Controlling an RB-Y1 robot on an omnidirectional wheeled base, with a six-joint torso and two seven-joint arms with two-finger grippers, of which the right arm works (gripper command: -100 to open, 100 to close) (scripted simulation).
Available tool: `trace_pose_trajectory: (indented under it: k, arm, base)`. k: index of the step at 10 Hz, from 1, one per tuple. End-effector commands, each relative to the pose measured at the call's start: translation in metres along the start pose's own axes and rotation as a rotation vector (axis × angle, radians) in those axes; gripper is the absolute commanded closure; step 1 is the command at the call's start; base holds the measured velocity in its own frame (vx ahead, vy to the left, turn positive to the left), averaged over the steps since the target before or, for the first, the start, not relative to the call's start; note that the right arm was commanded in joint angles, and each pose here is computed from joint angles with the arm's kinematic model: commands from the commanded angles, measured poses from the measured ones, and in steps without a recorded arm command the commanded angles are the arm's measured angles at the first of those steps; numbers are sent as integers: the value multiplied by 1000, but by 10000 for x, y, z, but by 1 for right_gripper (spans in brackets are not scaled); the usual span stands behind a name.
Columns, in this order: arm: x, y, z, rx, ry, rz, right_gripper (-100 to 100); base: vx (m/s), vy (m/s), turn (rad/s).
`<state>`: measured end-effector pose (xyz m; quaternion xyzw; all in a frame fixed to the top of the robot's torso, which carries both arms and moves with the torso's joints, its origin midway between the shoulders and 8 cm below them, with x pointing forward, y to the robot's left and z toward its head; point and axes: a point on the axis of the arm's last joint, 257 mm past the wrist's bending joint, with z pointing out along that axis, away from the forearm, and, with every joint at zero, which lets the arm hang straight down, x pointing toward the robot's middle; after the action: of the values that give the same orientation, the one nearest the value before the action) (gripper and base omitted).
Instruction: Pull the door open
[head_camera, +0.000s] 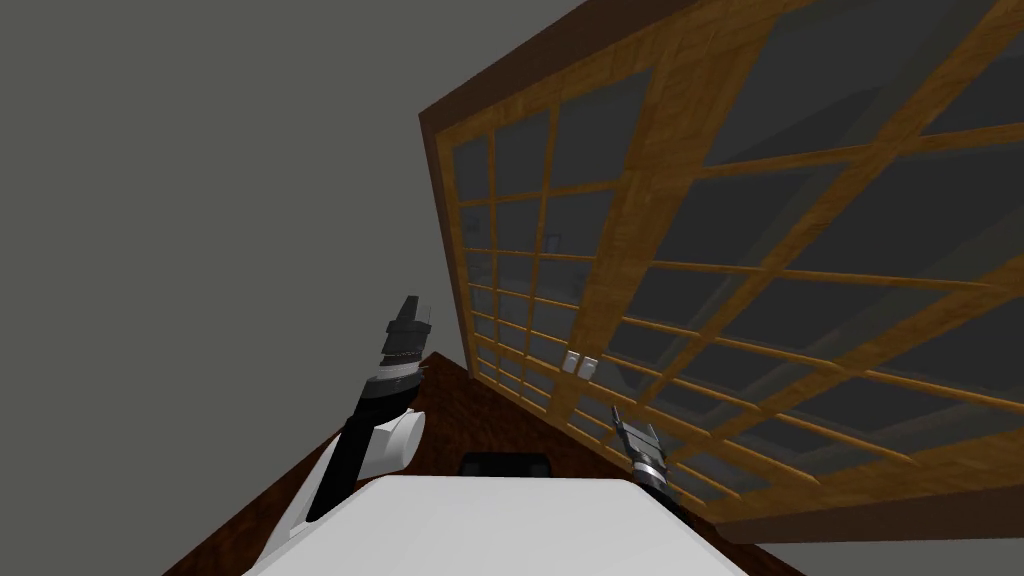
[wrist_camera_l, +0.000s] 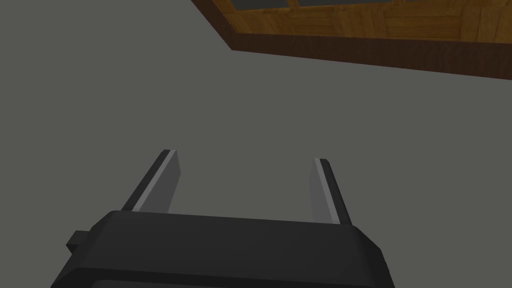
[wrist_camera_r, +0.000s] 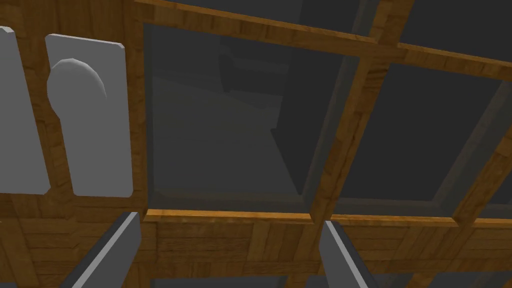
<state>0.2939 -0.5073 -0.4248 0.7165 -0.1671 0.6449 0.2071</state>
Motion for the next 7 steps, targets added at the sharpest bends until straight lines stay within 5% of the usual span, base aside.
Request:
trace_pose_trajectory:
  k: [1, 4, 6, 7]
  arm:
    - [75, -165, 57, 18, 23, 17, -100]
    - [298, -504, 240, 60, 74, 60, -100]
    - [275, -475, 231, 57, 72, 58, -100]
    - [275, -475, 231, 57, 72, 58, 100]
  base:
    - [199, -43, 102]
    - [212, -1, 127]
    - [99, -9, 29]
    - [-9, 6, 0]
